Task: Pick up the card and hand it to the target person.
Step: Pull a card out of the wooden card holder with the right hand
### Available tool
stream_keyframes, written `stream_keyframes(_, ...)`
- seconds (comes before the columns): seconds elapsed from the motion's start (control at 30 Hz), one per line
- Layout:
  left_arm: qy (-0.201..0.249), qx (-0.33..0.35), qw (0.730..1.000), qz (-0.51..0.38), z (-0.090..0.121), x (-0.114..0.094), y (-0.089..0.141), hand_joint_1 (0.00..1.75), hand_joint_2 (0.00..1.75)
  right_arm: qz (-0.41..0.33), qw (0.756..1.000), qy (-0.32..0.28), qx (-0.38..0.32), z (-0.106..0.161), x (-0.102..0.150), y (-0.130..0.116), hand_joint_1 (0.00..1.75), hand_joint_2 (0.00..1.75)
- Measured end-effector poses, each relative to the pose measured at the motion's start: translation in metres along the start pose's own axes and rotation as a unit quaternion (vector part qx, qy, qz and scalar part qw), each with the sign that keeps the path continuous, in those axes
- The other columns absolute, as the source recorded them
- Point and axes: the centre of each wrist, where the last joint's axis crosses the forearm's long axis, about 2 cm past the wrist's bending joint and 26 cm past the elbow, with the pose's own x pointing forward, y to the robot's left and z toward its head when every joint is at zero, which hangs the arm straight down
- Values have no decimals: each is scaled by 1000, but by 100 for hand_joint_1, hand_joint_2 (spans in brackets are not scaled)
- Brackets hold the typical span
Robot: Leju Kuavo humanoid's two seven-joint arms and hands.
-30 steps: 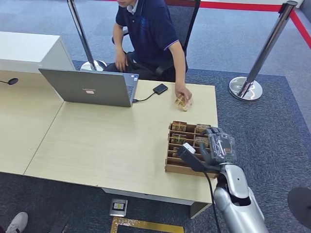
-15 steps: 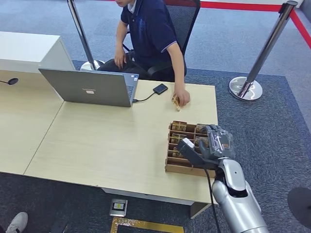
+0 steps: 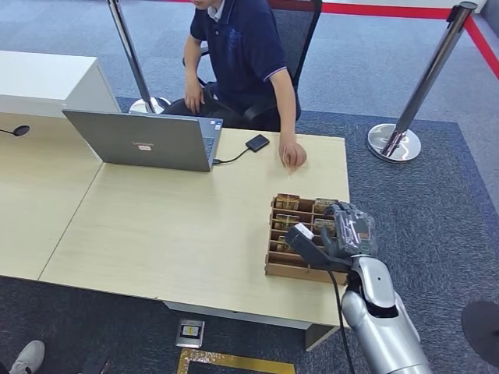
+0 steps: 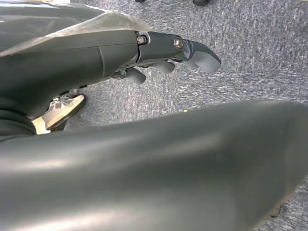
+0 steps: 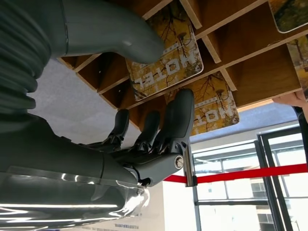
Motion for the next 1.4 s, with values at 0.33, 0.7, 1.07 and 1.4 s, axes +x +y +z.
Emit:
stream_keyframes(0.33, 0, 0, 1000, 2, 0, 0, 0, 0, 0, 1, 1000, 0, -5, 4, 0, 1, 175, 175)
stream_keyframes(0.7, 0, 0, 1000, 6, 0, 0, -1, 0, 0, 9, 1000, -14, -20, 10, 3, 1, 175, 175)
stream_keyframes(1.07, -5, 0, 1000, 11, 0, 0, -1, 0, 0, 14, 991, -70, -115, 22, 7, -37, 175, 175)
stream_keyframes(1.4, -15, -5, 1000, 0, 0, 3, -3, 0, 0, 2, 968, -150, -200, 5, 25, -100, 175, 175)
